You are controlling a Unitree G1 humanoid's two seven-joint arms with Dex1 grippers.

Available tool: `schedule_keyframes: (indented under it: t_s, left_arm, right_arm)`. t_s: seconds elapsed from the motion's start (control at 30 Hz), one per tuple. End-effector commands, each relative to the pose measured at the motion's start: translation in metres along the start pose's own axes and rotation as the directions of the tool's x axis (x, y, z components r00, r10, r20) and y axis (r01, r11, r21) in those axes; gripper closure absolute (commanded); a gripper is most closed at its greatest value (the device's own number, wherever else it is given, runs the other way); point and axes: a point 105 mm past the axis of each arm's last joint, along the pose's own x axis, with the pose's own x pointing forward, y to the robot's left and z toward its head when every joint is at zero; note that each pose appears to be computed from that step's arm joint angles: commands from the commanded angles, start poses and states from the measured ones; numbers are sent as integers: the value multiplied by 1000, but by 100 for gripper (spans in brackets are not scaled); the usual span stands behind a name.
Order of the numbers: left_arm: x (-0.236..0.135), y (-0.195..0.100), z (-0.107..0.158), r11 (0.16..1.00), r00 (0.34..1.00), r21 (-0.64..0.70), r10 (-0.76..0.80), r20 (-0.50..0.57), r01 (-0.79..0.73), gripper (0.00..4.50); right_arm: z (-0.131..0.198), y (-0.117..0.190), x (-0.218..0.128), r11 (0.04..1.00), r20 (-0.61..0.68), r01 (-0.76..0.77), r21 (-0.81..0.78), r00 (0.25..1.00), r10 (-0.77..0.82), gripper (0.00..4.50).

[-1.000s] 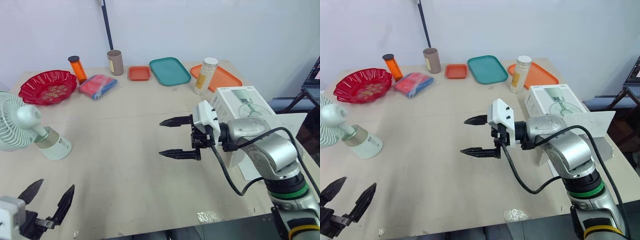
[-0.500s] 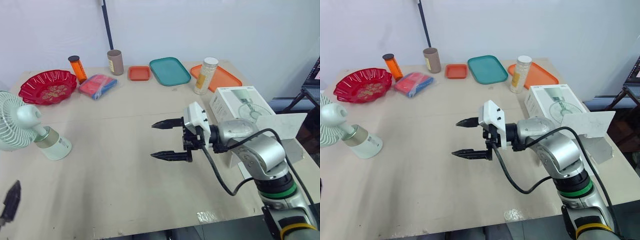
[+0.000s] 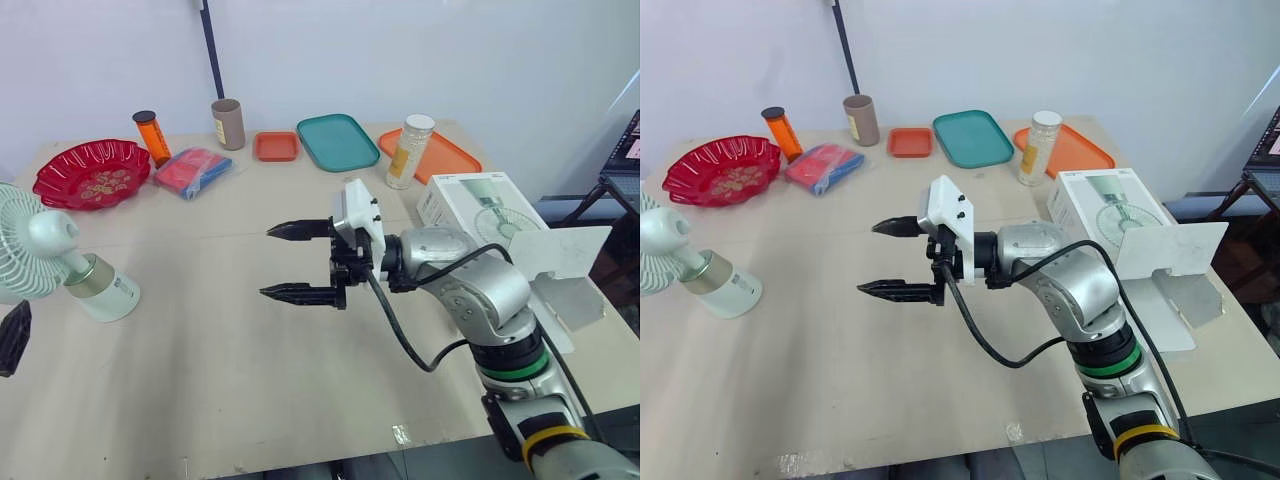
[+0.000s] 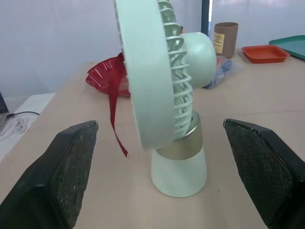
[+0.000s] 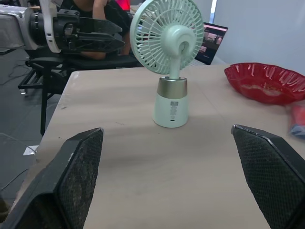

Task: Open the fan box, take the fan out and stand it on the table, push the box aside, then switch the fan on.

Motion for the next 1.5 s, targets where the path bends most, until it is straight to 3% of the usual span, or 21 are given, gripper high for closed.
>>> schedule_keyframes:
  t_s: [0.03, 0.7, 0.77, 0.8, 1.03, 1.17, 1.43, 1.5]
  left_arm:
    - [1, 11, 13, 998, 998, 24, 50, 39, -51, 0]
    - [58, -7, 7, 994, 997, -107, -24, 78, 33, 0]
    - [57, -6, 7, 994, 996, -110, -14, 83, 23, 26]
    - [56, -6, 8, 993, 996, -116, -4, 86, 14, 63]
    - [46, -11, 12, 992, 995, -125, -6, 97, 18, 63]
    - [47, -8, 9, 992, 996, -126, 1, 84, 9, 122]
    - [59, -8, 10, 992, 996, -122, -17, 90, 28, 122]
    - [60, -8, 10, 992, 996, -121, -21, 89, 32, 172]
  right_arm:
    - [13, 1, 6, 998, 34, -13, -58, 999, 15, 11]
    - [18, 7, 12, 998, 62, 11, -58, 998, -7, 11]
    - [18, 7, 12, 998, 60, 16, -58, 998, -13, 4]
    - [17, 7, 11, 998, 59, 17, -58, 998, -13, 0]
    - [16, 8, 13, 998, 57, 14, -57, 998, -11, 0]
    - [16, 9, 15, 999, 60, 8, -53, 998, -5, 0]
    - [15, 9, 15, 999, 63, 16, -47, 998, -13, 0]
    - [15, 9, 14, 999, 63, 22, -45, 998, -20, 0]
